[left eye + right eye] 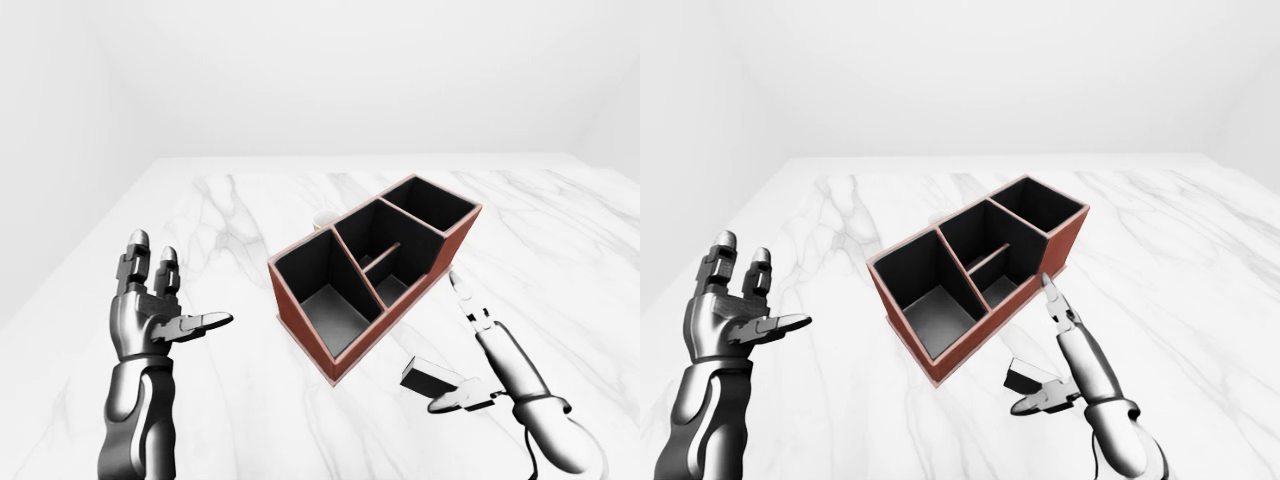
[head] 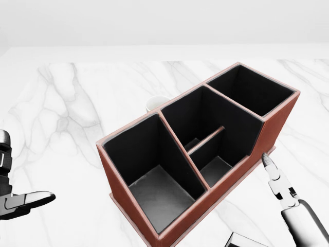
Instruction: Pick up the book and place it in the left compartment of the caddy.
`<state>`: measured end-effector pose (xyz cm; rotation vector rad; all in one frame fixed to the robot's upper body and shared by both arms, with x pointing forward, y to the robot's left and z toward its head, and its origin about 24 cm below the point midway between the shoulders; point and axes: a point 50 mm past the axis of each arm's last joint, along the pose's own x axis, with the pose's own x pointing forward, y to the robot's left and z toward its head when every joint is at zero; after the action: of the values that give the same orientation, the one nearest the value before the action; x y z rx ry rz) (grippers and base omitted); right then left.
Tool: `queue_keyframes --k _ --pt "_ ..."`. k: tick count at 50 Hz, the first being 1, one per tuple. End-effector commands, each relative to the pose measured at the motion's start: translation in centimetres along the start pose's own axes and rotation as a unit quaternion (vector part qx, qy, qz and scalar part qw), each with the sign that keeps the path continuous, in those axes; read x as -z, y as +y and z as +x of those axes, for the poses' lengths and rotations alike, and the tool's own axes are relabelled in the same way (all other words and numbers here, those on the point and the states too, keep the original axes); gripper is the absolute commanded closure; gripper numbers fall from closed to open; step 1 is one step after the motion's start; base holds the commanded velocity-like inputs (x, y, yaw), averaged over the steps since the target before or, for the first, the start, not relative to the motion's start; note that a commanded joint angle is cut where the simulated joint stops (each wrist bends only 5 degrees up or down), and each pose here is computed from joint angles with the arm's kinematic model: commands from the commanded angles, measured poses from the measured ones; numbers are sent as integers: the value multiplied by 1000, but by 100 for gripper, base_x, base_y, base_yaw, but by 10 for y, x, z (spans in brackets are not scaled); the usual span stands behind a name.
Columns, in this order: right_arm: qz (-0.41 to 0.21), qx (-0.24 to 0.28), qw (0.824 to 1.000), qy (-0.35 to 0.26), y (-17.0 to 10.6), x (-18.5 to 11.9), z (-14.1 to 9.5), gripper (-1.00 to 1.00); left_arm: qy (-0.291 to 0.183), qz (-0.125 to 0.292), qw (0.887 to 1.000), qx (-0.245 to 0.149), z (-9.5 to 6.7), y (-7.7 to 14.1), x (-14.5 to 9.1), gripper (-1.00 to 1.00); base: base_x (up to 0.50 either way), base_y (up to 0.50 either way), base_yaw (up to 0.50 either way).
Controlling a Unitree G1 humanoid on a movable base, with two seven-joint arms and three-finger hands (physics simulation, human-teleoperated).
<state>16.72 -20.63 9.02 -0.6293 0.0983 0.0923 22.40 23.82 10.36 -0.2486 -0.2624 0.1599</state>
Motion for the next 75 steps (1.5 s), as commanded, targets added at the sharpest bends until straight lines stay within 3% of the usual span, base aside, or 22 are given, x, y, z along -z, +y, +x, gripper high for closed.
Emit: queue_keyframes --k 1,14,17,49,75 --pt "-17 1 1000 20 -5 7 2 -100 4 2 1000 1 1 -1 2 -100 0 0 0" --pt "-36 -12 999 21 -11 10 13 -100 6 4 1000 0 1 -1 3 -100 0 0 0" --pt "-44 -25 998 48 -7 21 15 -100 5 3 1000 0 1 -1 3 -100 0 0 0" --pt "-16 -75 992 101 1 54 24 -100 8 2 1000 -1 2 -1 4 -100 0 0 0" --pt "-37 -86 986 138 6 64 15 -100 8 -1 1000 -2 1 -1 4 -100 0 0 0"
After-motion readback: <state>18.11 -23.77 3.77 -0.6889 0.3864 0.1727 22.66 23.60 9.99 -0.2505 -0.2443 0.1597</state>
